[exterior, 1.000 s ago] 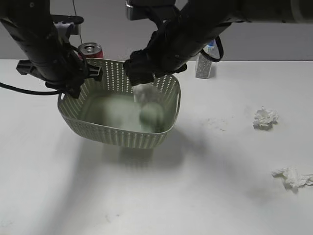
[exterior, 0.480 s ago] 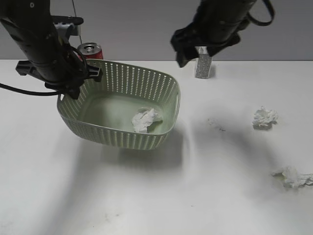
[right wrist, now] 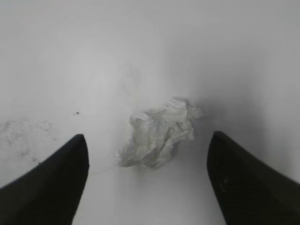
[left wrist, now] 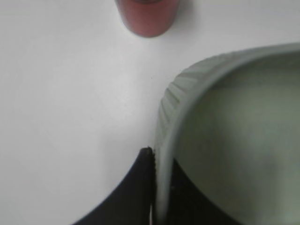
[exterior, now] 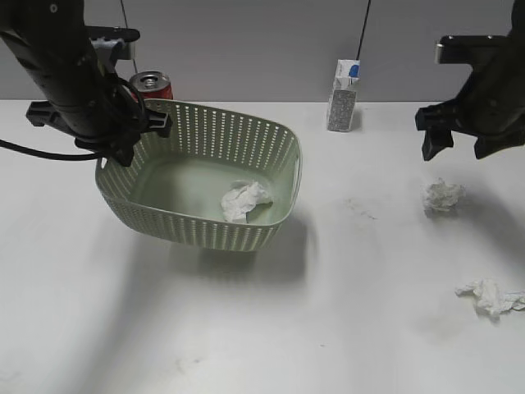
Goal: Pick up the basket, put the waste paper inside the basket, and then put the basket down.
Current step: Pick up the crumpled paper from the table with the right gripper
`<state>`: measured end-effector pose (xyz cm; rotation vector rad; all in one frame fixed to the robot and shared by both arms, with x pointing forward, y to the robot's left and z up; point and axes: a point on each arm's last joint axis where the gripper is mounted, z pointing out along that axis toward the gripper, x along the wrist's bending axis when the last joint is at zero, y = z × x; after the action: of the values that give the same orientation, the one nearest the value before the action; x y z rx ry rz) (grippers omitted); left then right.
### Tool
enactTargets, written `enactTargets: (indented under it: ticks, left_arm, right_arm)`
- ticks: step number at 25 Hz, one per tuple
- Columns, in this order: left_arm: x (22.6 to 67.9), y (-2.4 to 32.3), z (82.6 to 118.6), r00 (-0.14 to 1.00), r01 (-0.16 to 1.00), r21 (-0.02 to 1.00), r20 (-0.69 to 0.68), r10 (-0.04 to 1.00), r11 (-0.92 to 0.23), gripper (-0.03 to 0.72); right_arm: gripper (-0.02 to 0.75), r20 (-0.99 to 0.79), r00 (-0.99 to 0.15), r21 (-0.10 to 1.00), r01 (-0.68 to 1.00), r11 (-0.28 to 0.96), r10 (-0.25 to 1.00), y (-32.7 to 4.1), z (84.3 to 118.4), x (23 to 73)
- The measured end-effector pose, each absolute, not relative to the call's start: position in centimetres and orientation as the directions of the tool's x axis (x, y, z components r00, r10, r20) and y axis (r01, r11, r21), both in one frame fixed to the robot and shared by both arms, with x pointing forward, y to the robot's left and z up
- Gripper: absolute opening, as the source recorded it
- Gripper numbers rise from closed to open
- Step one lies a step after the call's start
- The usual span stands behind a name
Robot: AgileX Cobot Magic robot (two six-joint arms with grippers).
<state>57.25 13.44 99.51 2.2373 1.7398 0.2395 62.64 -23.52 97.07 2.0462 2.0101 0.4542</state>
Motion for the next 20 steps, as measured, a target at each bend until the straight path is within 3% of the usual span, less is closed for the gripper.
enactTargets:
  ticks: [4,10,15,18,20]
  left_arm:
    - [57.2,13.4,99.5,0.254,0.917,0.330,-0.049,0.966,-0.224,0.000]
    - [57.2,13.4,99.5,0.254,0.917,0.331,-0.050,0.966,-0.224,0.000]
    - [57.2,13.4,99.5,0.254,0.917,0.331,-0.050,0.966,-0.224,0.000]
    - [57.2,13.4,99.5,0.254,0.917,0.331,-0.050,0.966,-0.224,0.000]
    - [57.2,13.4,99.5,0.254,0.917,0.331,-0.050,0.966,-0.224,0.000]
  right_arm:
    - [0.591,0.072,0.077,0.384,0.918,-0.099,0.994,-25.0,94.4,62.0]
    - [0.591,0.083,0.076,0.411,0.905,-0.104,0.994,-24.9,90.8,62.8]
    - [0.588,0.071,0.079,0.368,0.925,-0.100,0.994,-24.9,88.3,62.9]
    - [0.534,0.069,0.078,0.365,0.926,-0.098,0.995,-24.9,88.2,62.9]
    - [0.430,0.068,0.081,0.353,0.930,-0.100,0.994,-24.9,88.2,62.7]
